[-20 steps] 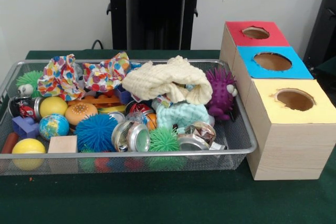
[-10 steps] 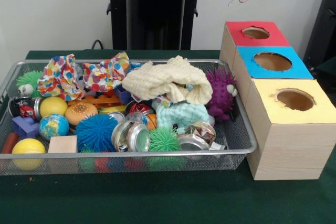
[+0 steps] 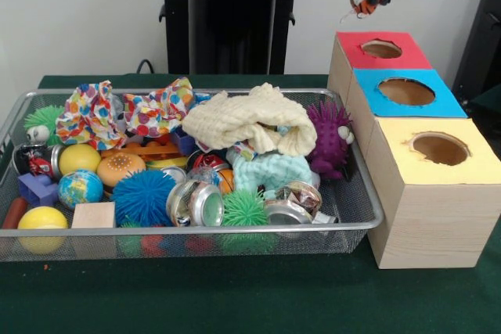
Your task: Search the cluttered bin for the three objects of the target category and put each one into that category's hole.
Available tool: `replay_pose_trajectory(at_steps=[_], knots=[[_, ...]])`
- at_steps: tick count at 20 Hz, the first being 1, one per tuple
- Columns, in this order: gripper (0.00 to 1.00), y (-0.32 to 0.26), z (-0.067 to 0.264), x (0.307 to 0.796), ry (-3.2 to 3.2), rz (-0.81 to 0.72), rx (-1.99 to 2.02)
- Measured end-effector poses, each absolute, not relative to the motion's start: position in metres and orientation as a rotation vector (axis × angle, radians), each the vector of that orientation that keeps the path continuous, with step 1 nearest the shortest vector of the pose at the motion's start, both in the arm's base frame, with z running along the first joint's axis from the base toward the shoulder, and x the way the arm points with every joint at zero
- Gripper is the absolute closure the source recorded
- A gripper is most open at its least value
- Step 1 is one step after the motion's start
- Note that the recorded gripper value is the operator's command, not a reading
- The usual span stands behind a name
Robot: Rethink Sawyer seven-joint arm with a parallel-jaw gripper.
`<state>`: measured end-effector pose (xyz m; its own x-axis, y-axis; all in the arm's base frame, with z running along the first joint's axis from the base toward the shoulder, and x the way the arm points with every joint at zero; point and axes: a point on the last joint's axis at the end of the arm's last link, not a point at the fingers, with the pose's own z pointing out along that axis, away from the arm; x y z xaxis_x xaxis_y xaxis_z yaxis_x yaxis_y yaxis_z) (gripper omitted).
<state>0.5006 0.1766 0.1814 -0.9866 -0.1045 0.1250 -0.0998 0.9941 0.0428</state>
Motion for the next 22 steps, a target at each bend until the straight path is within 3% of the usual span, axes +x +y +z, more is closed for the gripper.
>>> replay_pose_trajectory(at_steps=[22], knots=[[1.00,0.201,0.138,0.526,-3.007,-0.046,0.138]])
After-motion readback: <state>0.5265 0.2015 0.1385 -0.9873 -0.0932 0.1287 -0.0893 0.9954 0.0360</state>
